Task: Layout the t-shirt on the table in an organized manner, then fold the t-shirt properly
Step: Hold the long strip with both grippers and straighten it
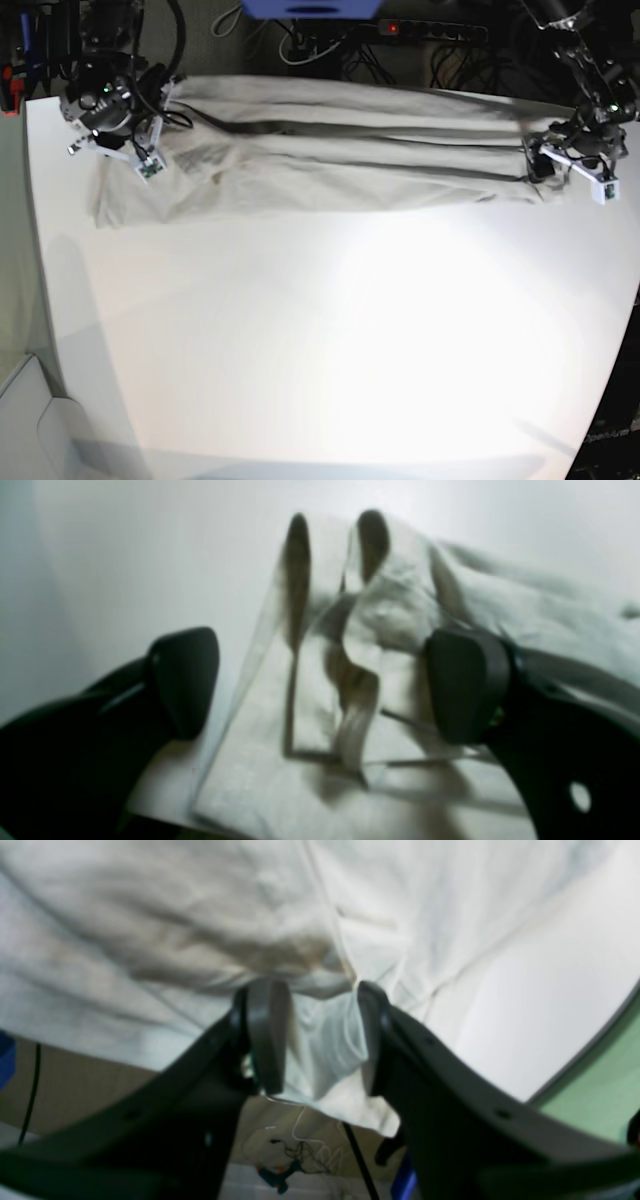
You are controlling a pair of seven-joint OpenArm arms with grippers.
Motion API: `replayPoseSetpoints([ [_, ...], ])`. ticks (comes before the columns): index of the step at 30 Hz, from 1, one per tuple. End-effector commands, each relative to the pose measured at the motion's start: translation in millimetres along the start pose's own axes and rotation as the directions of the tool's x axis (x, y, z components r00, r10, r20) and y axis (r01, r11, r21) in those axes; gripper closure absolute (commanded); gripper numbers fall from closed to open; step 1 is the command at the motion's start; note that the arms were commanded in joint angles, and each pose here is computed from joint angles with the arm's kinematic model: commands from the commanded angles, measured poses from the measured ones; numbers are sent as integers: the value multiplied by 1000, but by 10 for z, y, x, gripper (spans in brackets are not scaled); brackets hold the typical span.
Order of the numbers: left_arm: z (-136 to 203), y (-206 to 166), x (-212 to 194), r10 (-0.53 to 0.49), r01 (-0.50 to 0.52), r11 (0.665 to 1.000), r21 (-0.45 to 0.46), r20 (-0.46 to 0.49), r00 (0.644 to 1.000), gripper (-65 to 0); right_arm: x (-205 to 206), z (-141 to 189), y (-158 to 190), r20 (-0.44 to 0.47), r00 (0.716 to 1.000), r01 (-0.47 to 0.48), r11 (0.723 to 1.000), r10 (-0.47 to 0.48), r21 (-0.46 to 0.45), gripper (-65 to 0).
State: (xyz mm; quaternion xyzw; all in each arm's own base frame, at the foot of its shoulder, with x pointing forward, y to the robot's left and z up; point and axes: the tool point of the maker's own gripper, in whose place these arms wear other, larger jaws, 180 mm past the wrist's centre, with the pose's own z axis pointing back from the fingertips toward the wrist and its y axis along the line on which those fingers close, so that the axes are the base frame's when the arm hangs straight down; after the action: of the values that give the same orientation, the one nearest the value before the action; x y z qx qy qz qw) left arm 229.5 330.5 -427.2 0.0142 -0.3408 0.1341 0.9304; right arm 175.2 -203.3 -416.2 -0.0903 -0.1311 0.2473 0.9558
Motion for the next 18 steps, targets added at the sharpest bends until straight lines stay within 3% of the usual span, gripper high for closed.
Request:
replayPoseSetpoints([
  [1,9,51,17,-10,10,1000,11,-12,1000,-650,56,36,-68,20,1000,7,1000,-6,-23,-244],
  [3,-4,44,-9,-8,9,1000,8,-20,1000,-650,94,38,-90,28,1000,8,1000,-8,-27,-244],
  [5,-19,48,-49,-3,3,1000,7,-31,1000,-584,103,40,-97,29,1000,9,1000,-8,-28,-244],
  [11,-83,32,-72,17,-17,1000,-2,-43,999,-152,117,41,-100,32,999,10,1000,-9,-29,-244],
  [13,-88,26,-51,18,-18,1000,-3,-39,999,-50,119,41,-95,33,999,11,1000,-10,-28,-244],
  [18,-86,5,54,14,-14,1000,-5,-15,1000,-30,163,37,-39,40,999,-8,1000,8,-17,-244],
])
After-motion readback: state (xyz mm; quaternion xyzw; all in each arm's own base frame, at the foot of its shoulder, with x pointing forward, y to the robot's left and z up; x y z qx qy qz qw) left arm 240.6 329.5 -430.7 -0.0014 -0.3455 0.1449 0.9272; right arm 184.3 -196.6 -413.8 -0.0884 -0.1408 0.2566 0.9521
